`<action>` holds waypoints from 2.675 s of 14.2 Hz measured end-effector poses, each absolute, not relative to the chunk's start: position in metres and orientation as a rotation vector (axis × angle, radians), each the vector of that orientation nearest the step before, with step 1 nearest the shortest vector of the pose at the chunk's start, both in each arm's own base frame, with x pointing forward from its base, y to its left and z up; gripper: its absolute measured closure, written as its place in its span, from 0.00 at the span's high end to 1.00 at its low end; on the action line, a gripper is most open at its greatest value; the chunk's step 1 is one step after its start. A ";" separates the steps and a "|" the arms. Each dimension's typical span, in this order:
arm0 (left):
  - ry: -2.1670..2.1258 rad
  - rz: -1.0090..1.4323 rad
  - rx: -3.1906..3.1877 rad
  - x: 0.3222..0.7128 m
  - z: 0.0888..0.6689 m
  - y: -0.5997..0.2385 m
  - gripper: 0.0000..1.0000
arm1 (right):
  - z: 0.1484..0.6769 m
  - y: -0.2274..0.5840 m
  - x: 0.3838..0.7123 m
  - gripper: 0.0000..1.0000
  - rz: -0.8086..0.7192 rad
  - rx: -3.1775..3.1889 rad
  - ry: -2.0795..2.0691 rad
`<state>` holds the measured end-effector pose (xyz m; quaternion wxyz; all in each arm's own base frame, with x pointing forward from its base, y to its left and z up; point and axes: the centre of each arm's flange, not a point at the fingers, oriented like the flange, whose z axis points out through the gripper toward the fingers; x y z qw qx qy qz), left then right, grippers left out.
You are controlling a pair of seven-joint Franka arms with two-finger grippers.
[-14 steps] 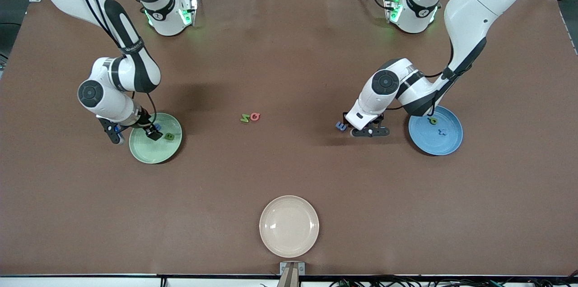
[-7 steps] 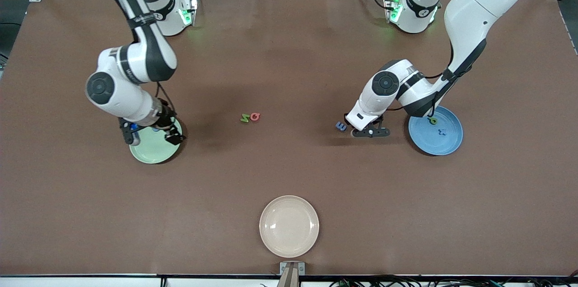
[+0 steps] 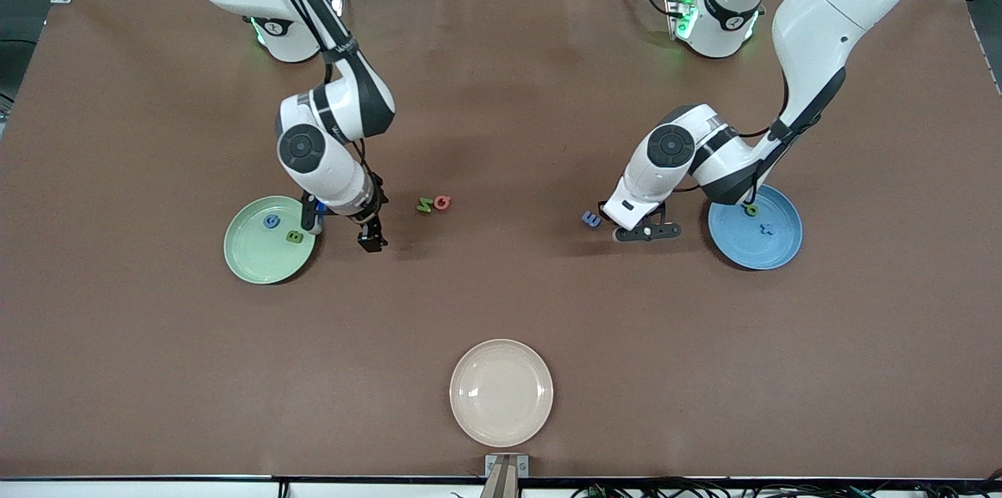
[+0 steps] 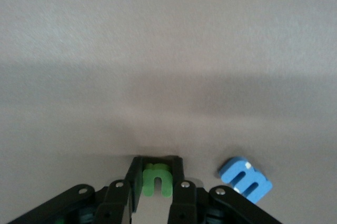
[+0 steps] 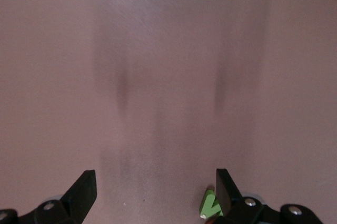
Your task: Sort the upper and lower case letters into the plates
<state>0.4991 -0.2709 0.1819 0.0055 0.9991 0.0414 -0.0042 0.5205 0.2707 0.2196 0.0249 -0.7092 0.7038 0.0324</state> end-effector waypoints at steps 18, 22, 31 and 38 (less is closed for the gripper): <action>-0.023 -0.027 3.185 0.551 0.233 -0.059 0.26 | 0.173 0.342 0.471 0.80 0.083 -2.150 2.272; -0.070 -0.039 3.205 0.549 0.209 -0.035 0.26 | 0.175 0.341 0.475 0.58 0.077 -2.184 2.232; -0.114 -0.075 3.200 0.543 0.184 -0.027 0.26 | 0.188 0.298 0.504 0.33 0.095 -2.278 2.174; -0.117 -0.062 3.205 0.546 0.186 -0.025 0.59 | 0.241 0.185 0.550 0.33 0.186 -2.482 1.996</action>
